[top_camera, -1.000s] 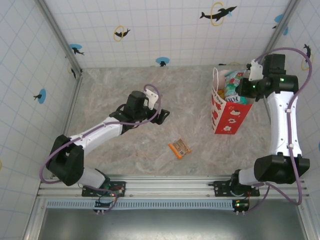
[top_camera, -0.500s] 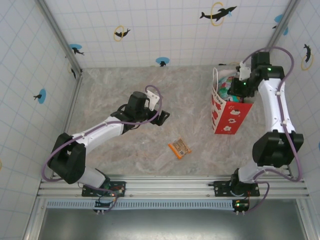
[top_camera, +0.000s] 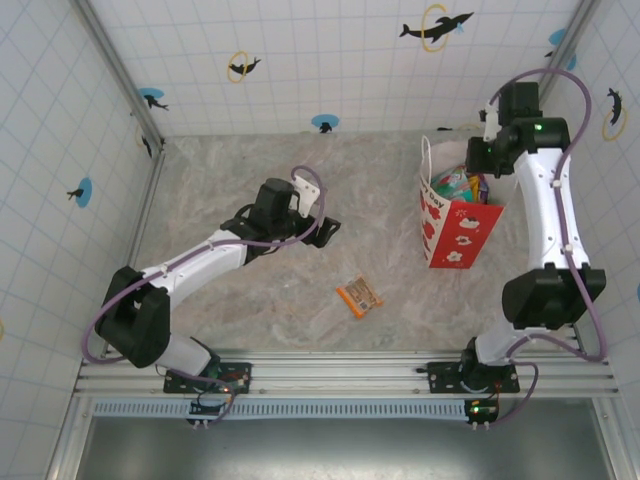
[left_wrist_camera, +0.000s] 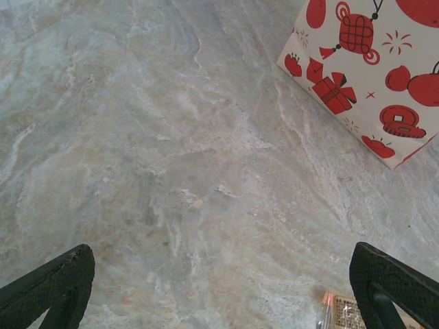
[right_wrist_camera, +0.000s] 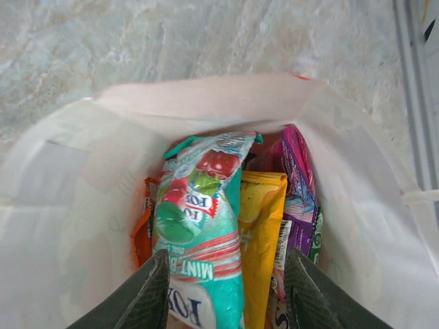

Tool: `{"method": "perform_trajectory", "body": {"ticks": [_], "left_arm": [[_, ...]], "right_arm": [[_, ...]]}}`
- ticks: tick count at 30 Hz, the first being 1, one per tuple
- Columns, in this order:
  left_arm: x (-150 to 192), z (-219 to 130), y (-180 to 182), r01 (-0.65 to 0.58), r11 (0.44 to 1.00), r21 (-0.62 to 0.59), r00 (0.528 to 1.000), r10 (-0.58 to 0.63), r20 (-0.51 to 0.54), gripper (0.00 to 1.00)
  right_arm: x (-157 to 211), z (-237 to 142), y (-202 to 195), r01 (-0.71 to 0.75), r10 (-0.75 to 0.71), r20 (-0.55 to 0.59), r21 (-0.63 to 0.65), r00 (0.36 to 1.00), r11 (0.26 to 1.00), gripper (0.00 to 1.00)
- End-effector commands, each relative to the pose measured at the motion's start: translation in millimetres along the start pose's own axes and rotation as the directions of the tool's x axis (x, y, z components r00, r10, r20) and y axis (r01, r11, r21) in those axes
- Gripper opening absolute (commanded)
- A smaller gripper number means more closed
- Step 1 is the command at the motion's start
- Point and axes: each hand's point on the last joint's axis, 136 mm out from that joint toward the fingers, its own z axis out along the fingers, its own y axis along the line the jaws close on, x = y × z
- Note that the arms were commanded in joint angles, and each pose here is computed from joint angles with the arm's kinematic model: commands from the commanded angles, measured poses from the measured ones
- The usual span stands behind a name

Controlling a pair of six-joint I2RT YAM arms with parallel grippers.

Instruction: Place the snacks into the paper bag

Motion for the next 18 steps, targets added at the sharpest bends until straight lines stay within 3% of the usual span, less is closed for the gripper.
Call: {"method": "perform_trajectory", "body": {"ticks": [1,10,18], "left_arm": [[-10,0,-2,-0.001,1.000,0.015,1.000,0.001,0.014,0.98],[9,-7,-30,0.057,0.986,0.159,0.997,-0.049,-0.054,0.85],[60,-13,-52,0.336,0.913,0.231,0.939,-0.306,-0.156,0.84]], "right_arm": [[-14,-34,6,0.031,-0.033,0.107,0.027,0.994,0.999,0.45],[8,-60,69,0.086,-0.057,0.199,-0.141,0.978,0.986,0.44],[82,-66,129,0.073,0.000,0.208,-0.346,0.978,0.935,0.42]]}}
